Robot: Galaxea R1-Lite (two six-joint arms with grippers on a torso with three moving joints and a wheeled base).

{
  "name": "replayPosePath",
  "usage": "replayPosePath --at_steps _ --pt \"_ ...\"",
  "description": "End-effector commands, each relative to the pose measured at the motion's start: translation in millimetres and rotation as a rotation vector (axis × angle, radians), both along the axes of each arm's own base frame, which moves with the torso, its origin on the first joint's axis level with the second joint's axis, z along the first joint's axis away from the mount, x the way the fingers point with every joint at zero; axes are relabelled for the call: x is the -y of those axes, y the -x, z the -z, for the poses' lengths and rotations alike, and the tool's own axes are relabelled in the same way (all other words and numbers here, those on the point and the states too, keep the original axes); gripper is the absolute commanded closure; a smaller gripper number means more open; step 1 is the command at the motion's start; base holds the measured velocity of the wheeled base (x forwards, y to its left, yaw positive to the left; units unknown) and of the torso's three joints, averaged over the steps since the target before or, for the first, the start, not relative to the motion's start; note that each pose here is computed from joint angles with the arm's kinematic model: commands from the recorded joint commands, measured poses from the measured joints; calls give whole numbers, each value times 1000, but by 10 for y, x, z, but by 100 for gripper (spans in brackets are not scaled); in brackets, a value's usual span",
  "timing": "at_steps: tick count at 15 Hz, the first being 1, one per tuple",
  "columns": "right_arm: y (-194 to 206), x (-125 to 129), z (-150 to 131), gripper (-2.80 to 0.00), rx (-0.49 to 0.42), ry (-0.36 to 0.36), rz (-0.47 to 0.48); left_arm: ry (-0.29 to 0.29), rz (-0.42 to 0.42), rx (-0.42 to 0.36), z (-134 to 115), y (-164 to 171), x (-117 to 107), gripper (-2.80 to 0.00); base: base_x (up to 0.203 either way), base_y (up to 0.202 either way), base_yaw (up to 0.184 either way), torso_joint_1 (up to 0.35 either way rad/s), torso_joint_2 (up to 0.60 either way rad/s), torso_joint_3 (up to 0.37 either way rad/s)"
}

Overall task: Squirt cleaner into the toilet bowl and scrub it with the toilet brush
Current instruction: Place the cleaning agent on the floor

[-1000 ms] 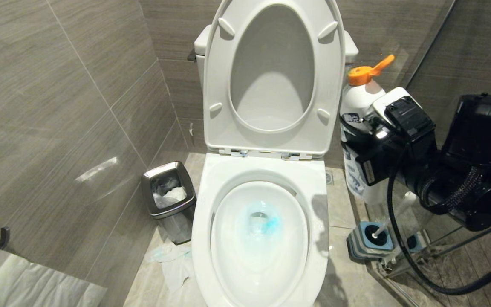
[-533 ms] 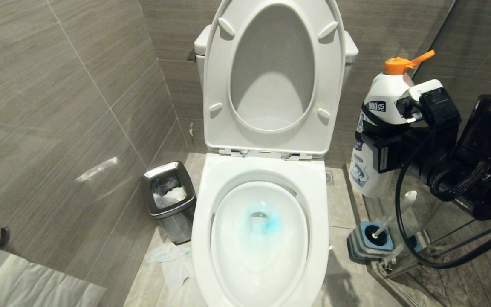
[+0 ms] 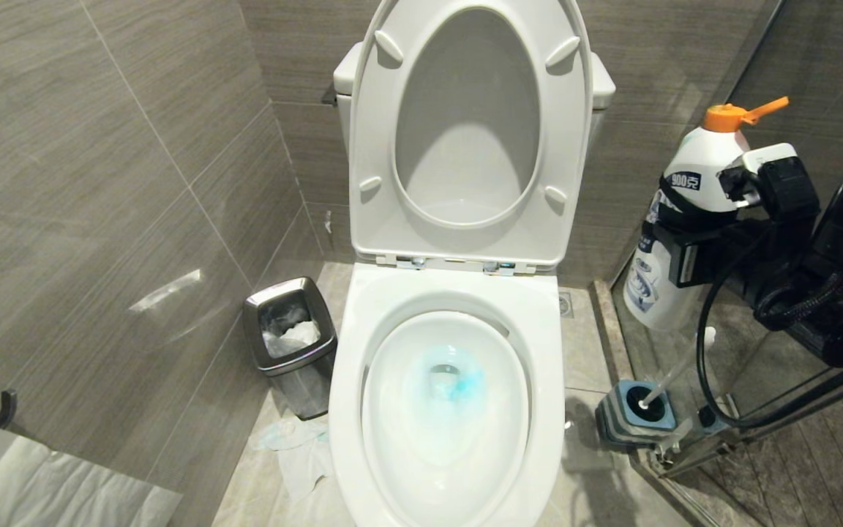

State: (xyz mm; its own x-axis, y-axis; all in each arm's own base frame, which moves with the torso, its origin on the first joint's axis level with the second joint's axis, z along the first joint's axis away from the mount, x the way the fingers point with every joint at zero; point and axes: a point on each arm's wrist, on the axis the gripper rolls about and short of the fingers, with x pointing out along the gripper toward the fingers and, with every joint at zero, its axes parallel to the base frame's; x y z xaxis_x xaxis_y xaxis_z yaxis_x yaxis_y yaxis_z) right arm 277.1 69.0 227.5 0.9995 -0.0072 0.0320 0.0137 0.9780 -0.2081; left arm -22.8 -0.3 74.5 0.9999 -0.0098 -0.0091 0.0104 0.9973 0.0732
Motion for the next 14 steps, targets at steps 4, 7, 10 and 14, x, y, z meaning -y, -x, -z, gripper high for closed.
replayPosePath --at_steps 4,7,10,14 --pt "-39 298 9 0 1 0 86 -3 1 -2 2 -2 0 0 0 0 0 0 0 0" --pt "-35 402 82 0 -22 -20 116 1 -1 -2 4 -1 0 0 0 0 0 0 0 0" --pt "-66 465 181 0 -23 -22 136 0 -1 -3 6 -1 0 0 0 0 0 0 0 0" --pt "-166 463 364 0 28 -7 115 -6 1 -3 4 -1 0 0 0 0 0 0 0 0"
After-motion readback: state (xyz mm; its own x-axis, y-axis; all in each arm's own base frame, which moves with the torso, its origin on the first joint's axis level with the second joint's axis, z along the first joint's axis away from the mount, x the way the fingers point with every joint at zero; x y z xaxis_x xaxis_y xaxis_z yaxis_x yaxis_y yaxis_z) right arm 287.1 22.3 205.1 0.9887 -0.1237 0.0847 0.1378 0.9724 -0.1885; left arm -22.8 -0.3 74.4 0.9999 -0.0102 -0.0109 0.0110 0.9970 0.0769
